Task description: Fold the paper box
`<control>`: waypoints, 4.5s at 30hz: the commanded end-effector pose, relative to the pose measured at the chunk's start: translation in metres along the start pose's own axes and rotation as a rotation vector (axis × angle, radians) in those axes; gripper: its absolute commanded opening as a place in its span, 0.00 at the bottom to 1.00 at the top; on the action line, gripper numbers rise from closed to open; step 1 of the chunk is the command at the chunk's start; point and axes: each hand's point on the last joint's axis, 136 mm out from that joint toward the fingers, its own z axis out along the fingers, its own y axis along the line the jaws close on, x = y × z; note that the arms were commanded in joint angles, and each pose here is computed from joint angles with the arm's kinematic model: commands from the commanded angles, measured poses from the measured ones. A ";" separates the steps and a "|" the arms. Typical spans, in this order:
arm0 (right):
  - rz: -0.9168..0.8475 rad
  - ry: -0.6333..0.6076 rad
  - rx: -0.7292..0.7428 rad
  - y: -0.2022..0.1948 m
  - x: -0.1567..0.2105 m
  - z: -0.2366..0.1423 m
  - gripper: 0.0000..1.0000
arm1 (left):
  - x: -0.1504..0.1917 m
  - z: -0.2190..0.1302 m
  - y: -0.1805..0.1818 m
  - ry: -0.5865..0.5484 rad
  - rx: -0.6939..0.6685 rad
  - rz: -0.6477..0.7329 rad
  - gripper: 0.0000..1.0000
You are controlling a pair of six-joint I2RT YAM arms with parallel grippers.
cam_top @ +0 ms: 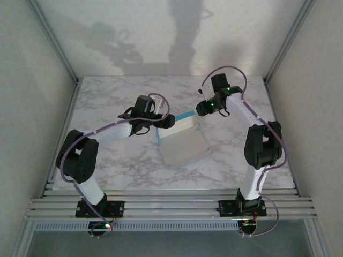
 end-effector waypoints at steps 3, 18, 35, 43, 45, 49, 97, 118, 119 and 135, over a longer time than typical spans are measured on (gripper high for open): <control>-0.037 0.029 -0.040 0.008 -0.003 0.003 0.54 | 0.027 0.006 0.002 0.089 -0.018 0.009 0.99; -0.045 0.039 -0.036 0.022 0.002 -0.002 0.26 | 0.028 0.008 0.003 0.089 -0.018 0.005 0.99; -0.031 0.018 -0.010 0.039 0.013 -0.025 0.02 | 0.029 0.008 0.003 0.088 -0.023 0.006 0.99; -0.023 0.030 -0.043 0.061 0.020 -0.032 0.00 | 0.028 0.009 0.002 0.087 -0.025 0.006 0.99; -0.013 0.029 -0.057 0.067 0.021 -0.033 0.01 | 0.027 0.009 0.001 0.087 -0.024 0.006 0.99; 0.019 0.032 -0.069 0.071 0.028 -0.029 0.01 | 0.023 0.008 -0.003 0.079 -0.016 0.008 0.99; 0.045 0.013 -0.096 0.084 0.084 0.020 0.00 | -0.032 -0.032 -0.026 -0.024 0.186 -0.071 0.99; -0.171 0.025 -0.227 0.150 0.039 0.054 0.00 | -0.042 -0.012 0.011 -0.048 0.329 -0.163 0.99; -0.176 0.030 -0.223 0.149 0.040 0.053 0.00 | -0.042 -0.009 0.013 -0.047 0.332 -0.183 0.99; -0.170 0.059 -0.214 0.147 0.048 0.057 0.00 | -0.035 0.022 -0.003 -0.090 0.379 -0.232 0.99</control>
